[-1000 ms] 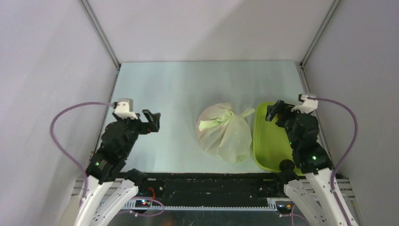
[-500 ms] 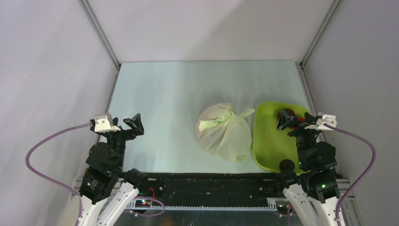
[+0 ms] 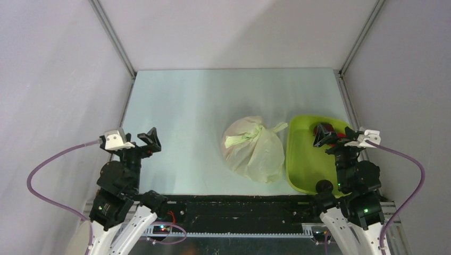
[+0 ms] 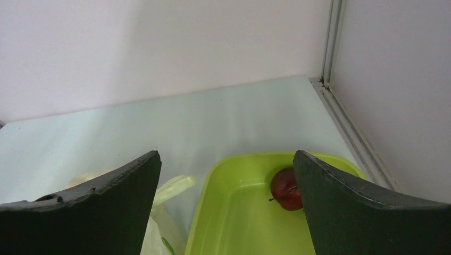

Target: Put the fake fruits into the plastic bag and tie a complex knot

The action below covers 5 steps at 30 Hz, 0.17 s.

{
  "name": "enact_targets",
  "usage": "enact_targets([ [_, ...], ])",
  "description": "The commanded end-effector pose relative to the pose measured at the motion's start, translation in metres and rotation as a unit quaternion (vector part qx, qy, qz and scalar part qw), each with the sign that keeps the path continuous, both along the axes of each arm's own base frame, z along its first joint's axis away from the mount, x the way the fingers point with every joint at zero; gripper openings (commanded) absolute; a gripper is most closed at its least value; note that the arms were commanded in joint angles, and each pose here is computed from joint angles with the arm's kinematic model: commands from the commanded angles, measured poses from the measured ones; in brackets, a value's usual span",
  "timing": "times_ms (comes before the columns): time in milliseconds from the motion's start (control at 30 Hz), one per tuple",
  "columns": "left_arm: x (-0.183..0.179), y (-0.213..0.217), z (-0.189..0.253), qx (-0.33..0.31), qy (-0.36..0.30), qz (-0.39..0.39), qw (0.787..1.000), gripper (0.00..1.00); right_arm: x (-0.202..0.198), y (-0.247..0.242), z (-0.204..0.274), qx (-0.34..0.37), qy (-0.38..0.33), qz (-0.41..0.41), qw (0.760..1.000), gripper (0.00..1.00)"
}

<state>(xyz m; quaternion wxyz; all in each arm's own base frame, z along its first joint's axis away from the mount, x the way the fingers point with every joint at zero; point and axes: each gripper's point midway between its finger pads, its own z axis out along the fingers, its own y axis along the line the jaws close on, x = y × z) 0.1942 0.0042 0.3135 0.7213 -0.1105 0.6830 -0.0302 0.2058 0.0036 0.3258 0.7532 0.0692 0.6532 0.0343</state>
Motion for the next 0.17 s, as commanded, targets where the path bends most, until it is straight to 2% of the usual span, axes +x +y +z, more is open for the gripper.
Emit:
enact_targets([
  [0, -0.0002, 0.0046, 0.0061, 0.0, -0.012, 0.012, 1.0, 0.99, -0.0002, -0.0006, 0.0091, -0.002, -0.016, -0.001, 1.0, 0.99],
  [133, 0.0001, 0.0049, 0.0055, -0.003, -0.009, 0.014, 1.0, 0.99, 0.0001, 0.0003, 0.0094, -0.002, -0.016, 0.001, 1.0, 0.99],
])
